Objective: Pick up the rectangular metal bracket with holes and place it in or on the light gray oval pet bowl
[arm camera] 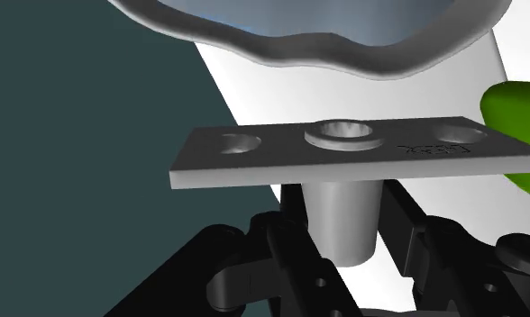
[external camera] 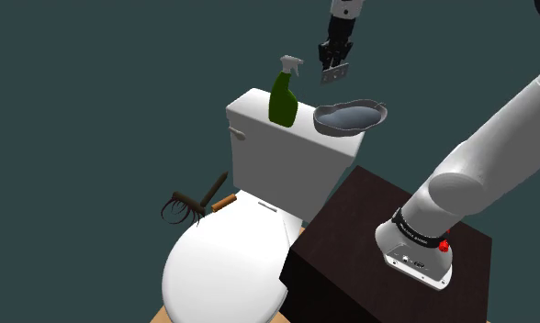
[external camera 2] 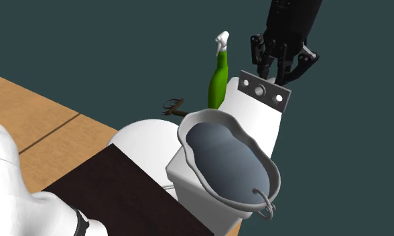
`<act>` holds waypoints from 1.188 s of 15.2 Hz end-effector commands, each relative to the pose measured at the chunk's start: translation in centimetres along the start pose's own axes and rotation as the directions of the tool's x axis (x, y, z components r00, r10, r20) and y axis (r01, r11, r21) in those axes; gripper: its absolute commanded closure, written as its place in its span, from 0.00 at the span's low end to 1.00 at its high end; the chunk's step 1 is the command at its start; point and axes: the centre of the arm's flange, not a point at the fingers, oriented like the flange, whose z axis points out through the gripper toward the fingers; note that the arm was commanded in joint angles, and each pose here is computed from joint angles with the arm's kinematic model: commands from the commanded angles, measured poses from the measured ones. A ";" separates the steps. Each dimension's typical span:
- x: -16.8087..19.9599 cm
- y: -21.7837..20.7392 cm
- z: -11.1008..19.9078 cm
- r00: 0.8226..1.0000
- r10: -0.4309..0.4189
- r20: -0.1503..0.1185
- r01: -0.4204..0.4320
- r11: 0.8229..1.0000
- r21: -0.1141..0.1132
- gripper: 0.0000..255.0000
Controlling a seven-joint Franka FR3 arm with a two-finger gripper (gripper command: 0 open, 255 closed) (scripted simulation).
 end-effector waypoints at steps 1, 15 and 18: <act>-2.7 0.7 -0.1 1.000 0.001 -0.003 -0.001 1.000 0.000 1.00; -13.6 3.5 3.4 1.000 0.001 -0.003 -0.001 1.000 0.000 1.00; -13.6 3.5 5.0 1.000 0.001 -0.003 -0.001 1.000 0.000 1.00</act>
